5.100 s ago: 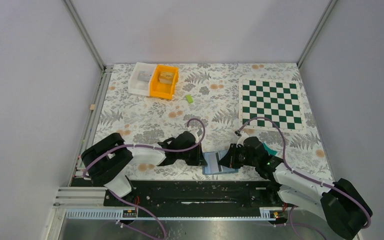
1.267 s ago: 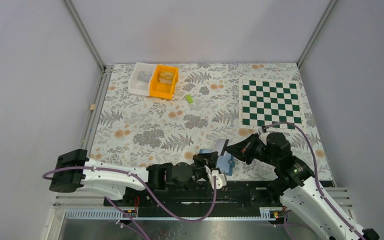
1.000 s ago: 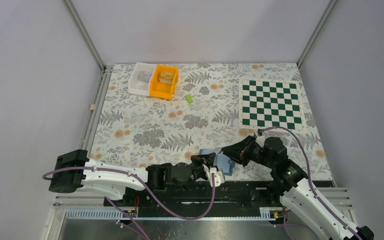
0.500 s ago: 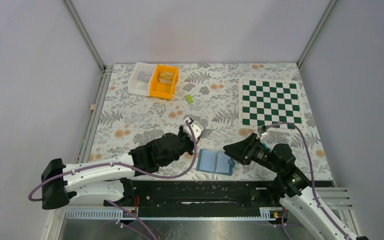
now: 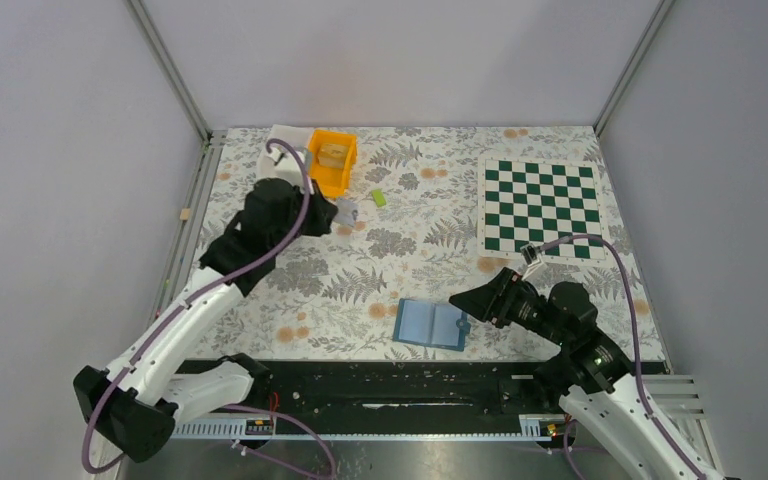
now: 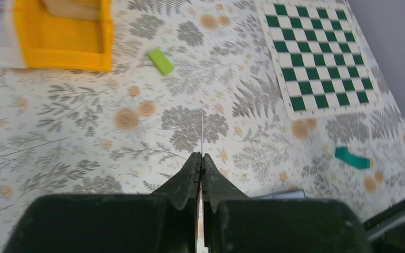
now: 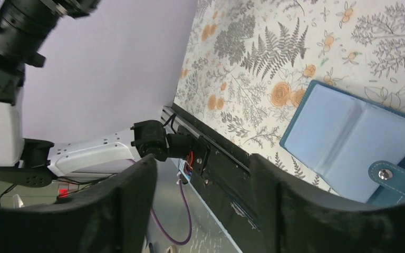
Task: Take the credit cards out of the card holder
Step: Place the credit card in the storage box.
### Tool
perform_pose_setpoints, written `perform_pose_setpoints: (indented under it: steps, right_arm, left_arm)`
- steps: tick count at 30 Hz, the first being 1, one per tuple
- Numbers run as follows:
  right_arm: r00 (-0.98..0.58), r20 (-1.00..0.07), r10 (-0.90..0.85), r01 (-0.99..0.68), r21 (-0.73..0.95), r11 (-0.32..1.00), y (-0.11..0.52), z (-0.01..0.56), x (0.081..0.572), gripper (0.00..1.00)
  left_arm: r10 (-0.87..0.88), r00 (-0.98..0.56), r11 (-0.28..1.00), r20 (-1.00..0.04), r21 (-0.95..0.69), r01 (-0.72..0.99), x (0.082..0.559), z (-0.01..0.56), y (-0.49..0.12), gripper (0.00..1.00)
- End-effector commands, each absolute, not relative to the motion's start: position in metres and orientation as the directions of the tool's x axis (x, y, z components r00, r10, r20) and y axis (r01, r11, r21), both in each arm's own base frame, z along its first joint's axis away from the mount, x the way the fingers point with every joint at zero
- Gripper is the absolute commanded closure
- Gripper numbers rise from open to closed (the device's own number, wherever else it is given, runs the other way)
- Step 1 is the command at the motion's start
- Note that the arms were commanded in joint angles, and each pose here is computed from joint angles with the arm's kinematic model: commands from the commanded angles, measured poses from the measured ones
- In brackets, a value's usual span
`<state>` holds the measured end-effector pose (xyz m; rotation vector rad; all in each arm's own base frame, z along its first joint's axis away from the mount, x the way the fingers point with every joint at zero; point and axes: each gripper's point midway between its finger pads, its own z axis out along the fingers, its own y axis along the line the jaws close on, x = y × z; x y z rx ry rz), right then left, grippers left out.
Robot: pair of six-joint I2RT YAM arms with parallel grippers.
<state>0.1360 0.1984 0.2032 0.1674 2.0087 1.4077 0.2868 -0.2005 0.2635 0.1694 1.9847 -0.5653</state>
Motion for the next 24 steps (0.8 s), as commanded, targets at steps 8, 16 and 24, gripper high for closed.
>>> perform_pose_setpoints:
  steps: [8,16,24]
  right_arm:
    - [-0.81,-0.45,0.377,-0.256,0.849,0.463,0.206,0.194,0.139,0.01]
    - [-0.841,-0.421,0.341,-0.223,0.843,0.489,0.212,0.196,0.142,0.01]
    - [-0.847,-0.444,0.292,-0.239,0.809,0.536,0.217,0.21,0.153,0.0]
  left_arm:
    - [-0.297,-0.53,0.856,-0.794,-0.467,0.22,0.343,0.297,-0.121,1.0]
    - [-0.407,-0.601,0.81,-0.688,-0.576,0.11,0.41,0.288,-0.063,1.0]
    - [-0.455,-0.602,0.8,-0.657,-0.598,0.048,0.486,0.268,-0.026,1.0]
